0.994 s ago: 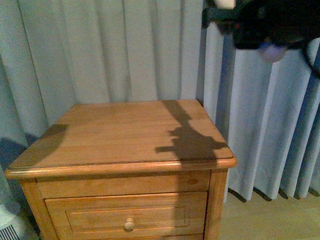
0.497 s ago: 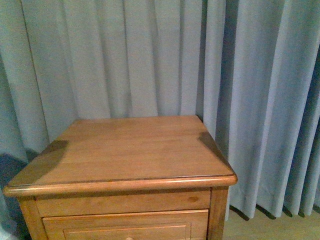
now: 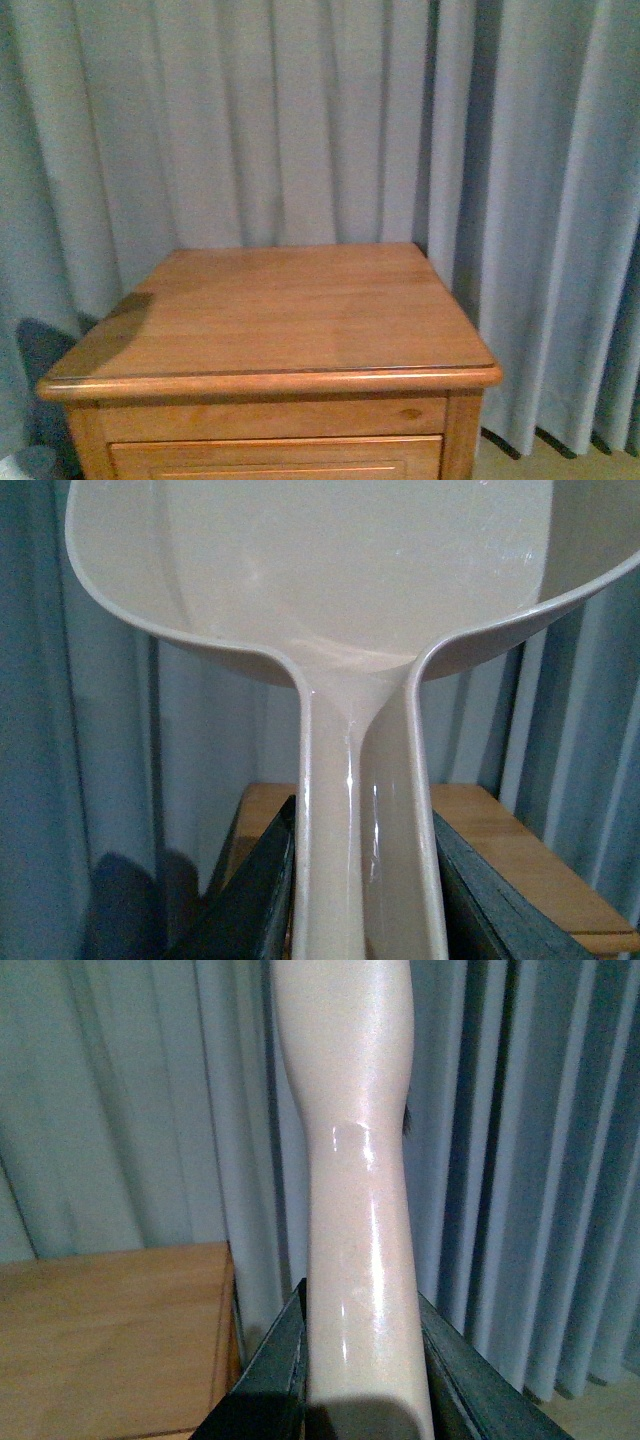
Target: Clean up trash
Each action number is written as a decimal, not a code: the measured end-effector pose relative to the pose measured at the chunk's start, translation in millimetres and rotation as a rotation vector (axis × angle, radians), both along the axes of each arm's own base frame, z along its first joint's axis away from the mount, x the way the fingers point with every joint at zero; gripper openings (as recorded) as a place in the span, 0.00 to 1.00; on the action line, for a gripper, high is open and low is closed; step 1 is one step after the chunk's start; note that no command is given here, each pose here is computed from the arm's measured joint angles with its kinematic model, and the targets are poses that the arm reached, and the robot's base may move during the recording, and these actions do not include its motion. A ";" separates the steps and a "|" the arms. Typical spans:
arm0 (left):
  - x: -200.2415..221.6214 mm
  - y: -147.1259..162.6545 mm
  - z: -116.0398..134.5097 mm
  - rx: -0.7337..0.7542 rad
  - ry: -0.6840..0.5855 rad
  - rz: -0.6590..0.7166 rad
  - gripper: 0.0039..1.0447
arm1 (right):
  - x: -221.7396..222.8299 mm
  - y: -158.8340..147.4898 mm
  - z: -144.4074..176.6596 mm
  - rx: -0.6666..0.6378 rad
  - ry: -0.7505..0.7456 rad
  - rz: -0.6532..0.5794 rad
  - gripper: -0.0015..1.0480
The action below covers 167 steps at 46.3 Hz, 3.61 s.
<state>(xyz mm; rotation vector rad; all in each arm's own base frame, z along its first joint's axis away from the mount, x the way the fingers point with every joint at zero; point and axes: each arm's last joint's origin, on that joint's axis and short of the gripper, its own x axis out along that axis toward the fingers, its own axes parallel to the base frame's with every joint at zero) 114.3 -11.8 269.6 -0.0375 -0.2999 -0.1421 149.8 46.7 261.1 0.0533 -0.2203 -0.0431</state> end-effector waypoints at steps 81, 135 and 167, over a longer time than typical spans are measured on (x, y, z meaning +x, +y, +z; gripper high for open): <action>-0.7 1.3 -1.7 -0.013 0.002 0.028 0.27 | 0.7 1.5 -1.0 -0.005 0.003 0.024 0.20; 90.9 9.9 -51.0 0.701 0.860 -0.322 0.27 | 0.6 0.6 -0.7 -0.001 0.002 0.010 0.20; 115.0 13.7 -77.3 0.712 0.878 -0.351 0.27 | 0.6 0.6 -0.7 -0.001 0.002 0.010 0.20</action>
